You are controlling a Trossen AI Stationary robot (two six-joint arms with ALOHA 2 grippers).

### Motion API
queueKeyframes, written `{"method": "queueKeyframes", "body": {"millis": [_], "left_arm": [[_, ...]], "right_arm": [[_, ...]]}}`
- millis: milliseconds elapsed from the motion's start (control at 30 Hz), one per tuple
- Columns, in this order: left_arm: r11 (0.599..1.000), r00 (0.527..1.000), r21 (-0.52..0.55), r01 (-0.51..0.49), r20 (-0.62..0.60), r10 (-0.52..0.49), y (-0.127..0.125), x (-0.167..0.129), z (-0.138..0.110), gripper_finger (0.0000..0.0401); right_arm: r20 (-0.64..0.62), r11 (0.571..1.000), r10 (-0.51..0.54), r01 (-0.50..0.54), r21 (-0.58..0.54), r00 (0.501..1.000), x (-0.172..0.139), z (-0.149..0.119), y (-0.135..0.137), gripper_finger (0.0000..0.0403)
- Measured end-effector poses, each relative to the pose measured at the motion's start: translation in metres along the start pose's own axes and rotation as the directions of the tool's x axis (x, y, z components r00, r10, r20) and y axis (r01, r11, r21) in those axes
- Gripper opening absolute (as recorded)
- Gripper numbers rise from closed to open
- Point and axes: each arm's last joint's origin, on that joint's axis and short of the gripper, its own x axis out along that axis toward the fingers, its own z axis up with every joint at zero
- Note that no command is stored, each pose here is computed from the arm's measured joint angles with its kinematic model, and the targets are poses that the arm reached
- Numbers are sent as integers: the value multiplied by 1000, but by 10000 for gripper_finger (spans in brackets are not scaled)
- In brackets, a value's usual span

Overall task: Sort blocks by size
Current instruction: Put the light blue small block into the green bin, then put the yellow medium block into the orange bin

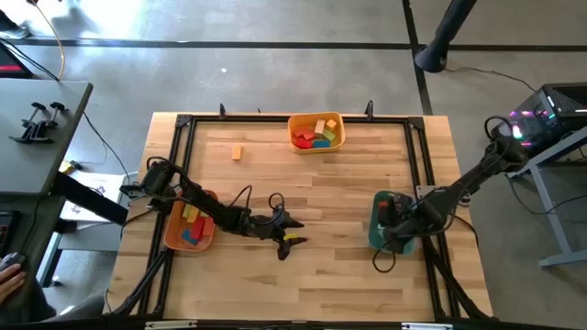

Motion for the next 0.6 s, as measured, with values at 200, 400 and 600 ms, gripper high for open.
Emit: {"method": "queueKeyframes", "body": {"millis": [200,400,600], "left_arm": [[1000,1000,0,0,0,0,0,0,0,229],[1000,1000,-3,-1,1,1,0,0,0,229],[998,1000,-55,-4,-4,4,0,0,0,229]], "right_arm": [[23,1000,2,-3,19,1000,23,2,-9,137],[21,999,-54,54,8,998,14,11,-16,226],[81,984,-179,178,14,981,-11,17,-17,242]]}}
